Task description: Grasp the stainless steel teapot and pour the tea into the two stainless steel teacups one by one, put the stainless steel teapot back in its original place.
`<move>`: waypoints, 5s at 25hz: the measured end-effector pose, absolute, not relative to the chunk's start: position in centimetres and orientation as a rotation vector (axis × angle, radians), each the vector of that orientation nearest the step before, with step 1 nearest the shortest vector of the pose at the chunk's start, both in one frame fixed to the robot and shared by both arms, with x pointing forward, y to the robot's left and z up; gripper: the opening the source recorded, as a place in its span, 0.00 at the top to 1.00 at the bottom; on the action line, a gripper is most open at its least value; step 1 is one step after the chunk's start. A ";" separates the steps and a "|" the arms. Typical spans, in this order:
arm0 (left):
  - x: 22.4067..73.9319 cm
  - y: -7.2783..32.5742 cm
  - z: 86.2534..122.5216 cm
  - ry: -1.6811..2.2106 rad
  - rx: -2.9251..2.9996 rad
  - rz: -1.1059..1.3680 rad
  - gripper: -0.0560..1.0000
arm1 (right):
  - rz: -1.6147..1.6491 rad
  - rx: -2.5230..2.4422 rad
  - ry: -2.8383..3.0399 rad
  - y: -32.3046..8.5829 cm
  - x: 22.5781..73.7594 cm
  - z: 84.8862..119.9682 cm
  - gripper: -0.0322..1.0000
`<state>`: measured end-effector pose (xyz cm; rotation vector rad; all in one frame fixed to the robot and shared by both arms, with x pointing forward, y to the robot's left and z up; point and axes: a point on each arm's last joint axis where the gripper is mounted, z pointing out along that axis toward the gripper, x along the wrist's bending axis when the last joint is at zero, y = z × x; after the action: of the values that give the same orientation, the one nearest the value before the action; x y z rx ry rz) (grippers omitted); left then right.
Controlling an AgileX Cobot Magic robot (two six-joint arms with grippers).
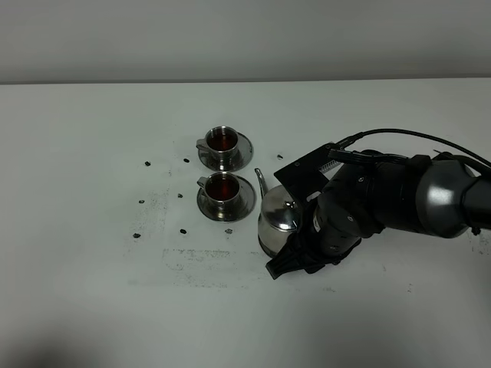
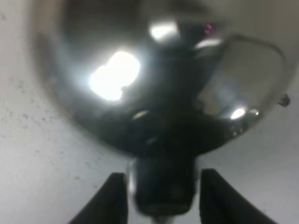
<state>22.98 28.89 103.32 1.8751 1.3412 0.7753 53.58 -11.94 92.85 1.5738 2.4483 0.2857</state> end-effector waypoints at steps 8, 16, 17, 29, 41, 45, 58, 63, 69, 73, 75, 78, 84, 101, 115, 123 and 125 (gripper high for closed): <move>23.0 28.9 103.3 1.341 1.875 0.775 0.45 | 0.305 1.580 2.432 -12.1 53.4 94.0 0.51; 23.0 28.9 103.3 1.341 1.875 0.775 0.45 | 0.341 1.578 2.403 -12.7 52.6 96.8 0.50; 23.0 28.9 103.3 1.341 1.875 0.775 0.45 | 0.362 1.575 2.392 -12.9 52.4 97.7 0.50; 23.0 28.9 103.3 1.341 1.875 0.775 0.45 | 0.482 1.582 1.970 -24.1 45.3 112.6 0.50; 23.0 28.9 103.3 1.341 1.875 0.776 0.45 | 0.590 1.670 1.701 -31.2 30.3 112.4 0.50; 23.0 28.9 103.3 1.341 1.875 0.776 0.45 | 0.657 1.670 1.687 -31.6 27.6 109.6 0.50; 23.0 28.9 103.3 1.341 1.875 0.776 0.45 | 0.810 1.657 1.690 -31.6 24.5 105.8 0.50; 23.0 28.9 103.3 1.341 1.875 0.776 0.45 | 0.864 1.630 1.681 -31.6 23.8 105.7 0.50; 23.0 28.9 103.3 1.341 1.875 0.776 0.45 | 0.941 1.510 1.722 -31.2 23.0 105.7 0.50; 23.0 28.9 103.3 1.341 1.875 0.776 0.45 | 0.970 1.456 1.755 -30.8 23.4 105.3 0.50; 23.0 28.9 103.3 1.341 1.875 0.776 0.45 | 0.976 1.449 1.750 -30.8 23.4 105.4 0.50; 23.0 28.9 103.3 1.341 1.875 0.776 0.45 | 0.978 1.447 1.748 -30.8 23.4 105.4 0.50; 23.0 28.9 103.3 1.341 1.875 0.776 0.45 | 0.978 1.445 1.746 -30.8 23.4 105.4 0.50; 23.0 28.9 103.3 1.341 1.875 0.776 0.45 | 0.893 1.553 1.607 -30.7 23.3 105.4 0.50; 23.0 28.9 103.3 1.341 1.875 0.776 0.45 | 0.892 1.553 1.606 -30.7 23.3 105.4 0.50; 23.0 28.9 103.3 1.341 1.875 0.776 0.45 | 0.892 1.553 1.606 -30.7 23.3 105.4 0.50; 23.0 28.9 103.3 1.341 1.875 0.776 0.45 | 0.892 1.553 1.606 -30.7 23.3 105.4 0.50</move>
<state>22.98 28.89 103.32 1.8745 1.3409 0.7759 23.32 -30.68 105.41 1.5526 1.6058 0.8922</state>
